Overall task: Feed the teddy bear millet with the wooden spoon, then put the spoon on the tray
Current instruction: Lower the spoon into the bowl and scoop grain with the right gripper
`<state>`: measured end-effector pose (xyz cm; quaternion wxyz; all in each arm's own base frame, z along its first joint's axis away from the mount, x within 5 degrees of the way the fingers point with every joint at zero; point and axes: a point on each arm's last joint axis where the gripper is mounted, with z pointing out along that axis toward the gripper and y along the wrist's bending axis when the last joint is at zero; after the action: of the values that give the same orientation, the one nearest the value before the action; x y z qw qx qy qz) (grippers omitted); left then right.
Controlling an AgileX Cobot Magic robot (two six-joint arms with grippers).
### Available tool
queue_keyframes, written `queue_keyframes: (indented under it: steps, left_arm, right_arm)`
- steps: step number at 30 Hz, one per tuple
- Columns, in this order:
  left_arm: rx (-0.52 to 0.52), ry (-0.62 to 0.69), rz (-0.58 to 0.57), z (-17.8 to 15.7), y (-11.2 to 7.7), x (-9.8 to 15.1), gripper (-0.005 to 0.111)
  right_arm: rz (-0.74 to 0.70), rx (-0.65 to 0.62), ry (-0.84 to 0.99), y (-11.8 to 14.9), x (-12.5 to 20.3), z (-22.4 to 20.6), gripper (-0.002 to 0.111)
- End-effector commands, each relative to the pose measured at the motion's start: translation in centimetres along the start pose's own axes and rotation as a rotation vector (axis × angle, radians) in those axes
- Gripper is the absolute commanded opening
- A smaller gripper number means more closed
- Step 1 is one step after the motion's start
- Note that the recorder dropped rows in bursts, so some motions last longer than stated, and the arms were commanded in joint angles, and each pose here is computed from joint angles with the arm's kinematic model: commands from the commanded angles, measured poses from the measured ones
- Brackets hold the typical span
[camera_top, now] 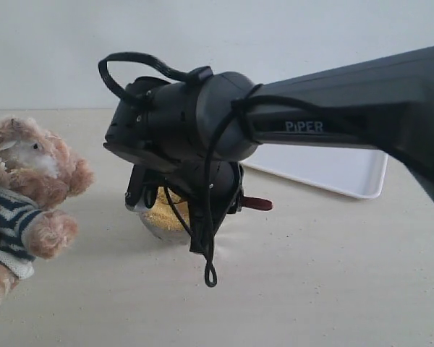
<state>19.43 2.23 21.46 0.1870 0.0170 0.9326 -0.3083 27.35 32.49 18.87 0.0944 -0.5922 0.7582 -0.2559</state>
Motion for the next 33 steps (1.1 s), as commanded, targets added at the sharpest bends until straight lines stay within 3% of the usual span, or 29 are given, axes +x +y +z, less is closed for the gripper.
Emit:
queue_keyframes:
  steps: [1, 11, 19, 29, 33]
  left_arm:
    - [0.010, -0.023, 0.002, -0.3, -0.4, -0.1, 0.007]
    - [0.010, -0.023, 0.002, -0.3, -0.4, -0.1, 0.007]
    - [0.010, -0.023, 0.002, -0.3, -0.4, -0.1, 0.007]
    - [0.010, -0.023, 0.002, -0.3, -0.4, -0.1, 0.007]
    - [0.008, -0.024, 0.002, -0.3, -0.4, -0.2, 0.007]
  right_arm:
    - [0.047, -0.027, -0.019, -1.2, 0.4, -0.5, 0.003]
    - [0.122, -0.127, -0.028, -2.0, 1.3, -0.2, 0.003]
    - [0.264, -0.305, -0.066, -3.1, 2.5, -0.5, 0.003]
    - [0.359, -0.503, -0.092, -2.6, 3.3, -0.7, 0.003]
    - [0.374, -0.514, -0.068, -2.6, 4.5, -0.4, 0.003]
